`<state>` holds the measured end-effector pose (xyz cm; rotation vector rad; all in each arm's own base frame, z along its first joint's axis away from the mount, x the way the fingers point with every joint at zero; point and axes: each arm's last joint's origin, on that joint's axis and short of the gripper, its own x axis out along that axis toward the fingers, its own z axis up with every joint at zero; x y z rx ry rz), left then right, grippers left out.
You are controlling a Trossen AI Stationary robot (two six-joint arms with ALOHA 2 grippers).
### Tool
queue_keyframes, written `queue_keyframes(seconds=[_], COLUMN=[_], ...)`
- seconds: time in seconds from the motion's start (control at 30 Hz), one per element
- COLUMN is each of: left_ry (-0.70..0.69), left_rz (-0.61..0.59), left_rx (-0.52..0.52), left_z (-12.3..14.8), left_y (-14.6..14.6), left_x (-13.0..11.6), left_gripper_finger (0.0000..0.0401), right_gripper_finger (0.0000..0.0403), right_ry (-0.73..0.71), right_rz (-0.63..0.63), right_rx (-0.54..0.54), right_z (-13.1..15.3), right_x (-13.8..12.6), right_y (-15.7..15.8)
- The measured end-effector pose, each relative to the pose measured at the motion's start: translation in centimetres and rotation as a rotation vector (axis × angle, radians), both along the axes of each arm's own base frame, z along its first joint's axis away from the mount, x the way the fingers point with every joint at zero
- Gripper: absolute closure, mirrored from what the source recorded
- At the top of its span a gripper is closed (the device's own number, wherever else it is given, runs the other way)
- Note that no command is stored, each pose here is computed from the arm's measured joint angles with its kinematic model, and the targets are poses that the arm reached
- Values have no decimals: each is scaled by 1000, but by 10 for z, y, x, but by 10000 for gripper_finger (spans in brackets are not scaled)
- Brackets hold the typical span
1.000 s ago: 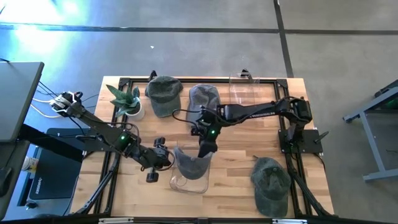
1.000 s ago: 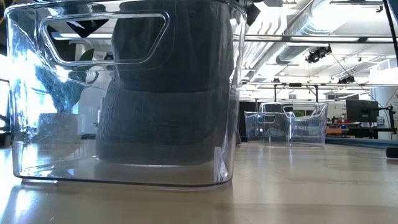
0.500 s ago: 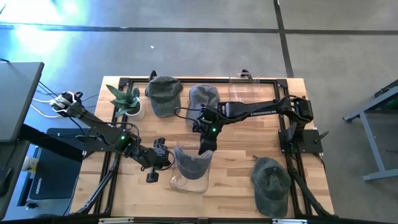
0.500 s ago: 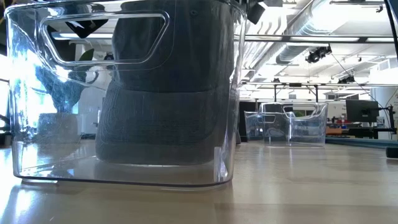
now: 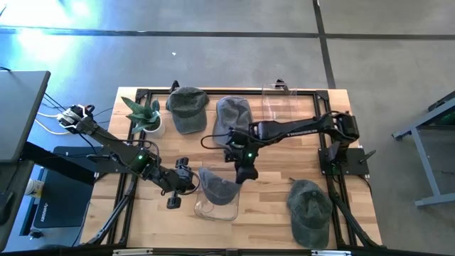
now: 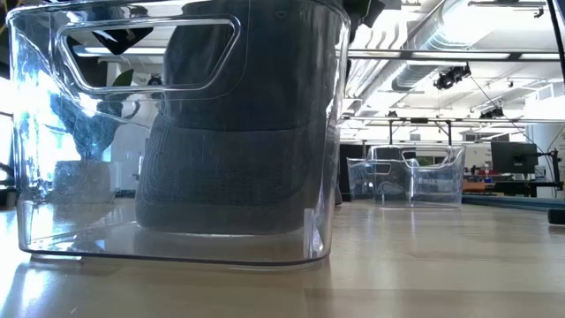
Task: Pick & Place hat
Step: Put the bottom gray cap into the bottom transparent bin, then put the bottom black cap into the top transparent bin
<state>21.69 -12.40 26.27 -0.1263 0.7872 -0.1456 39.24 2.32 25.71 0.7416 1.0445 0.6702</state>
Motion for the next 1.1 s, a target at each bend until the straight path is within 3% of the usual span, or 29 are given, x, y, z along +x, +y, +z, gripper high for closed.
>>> queue_keyframes(seconds=[0.13,0.33,0.53,0.7,0.87,1.0,1.1], left_ry=[4,9,-26,-101,-171,-194,-194], left_rz=[0,8,40,97,127,128,126], left_rx=[2,-25,-95,-132,-98,-73,-71], left_z=[0,1,14,29,39,41,41], left_y=[0,1,6,13,20,22,22], left_x=[0,-2,-10,-21,-28,-30,-30], left_gripper_finger=[396,396,396,396,396,396,396], right_gripper_finger=[402,402,402,399,386,347,298], right_ry=[-27,-75,-41,74,301,498,549], right_rz=[-78,-278,-427,-386,-280,-168,-99], right_rx=[-97,-363,-569,-600,-623,-609,-599], right_z=[10,40,69,78,73,69,61], right_x=[-5,-25,-57,-88,-121,-144,-155], right_y=[-10,-23,-9,22,56,76,85])
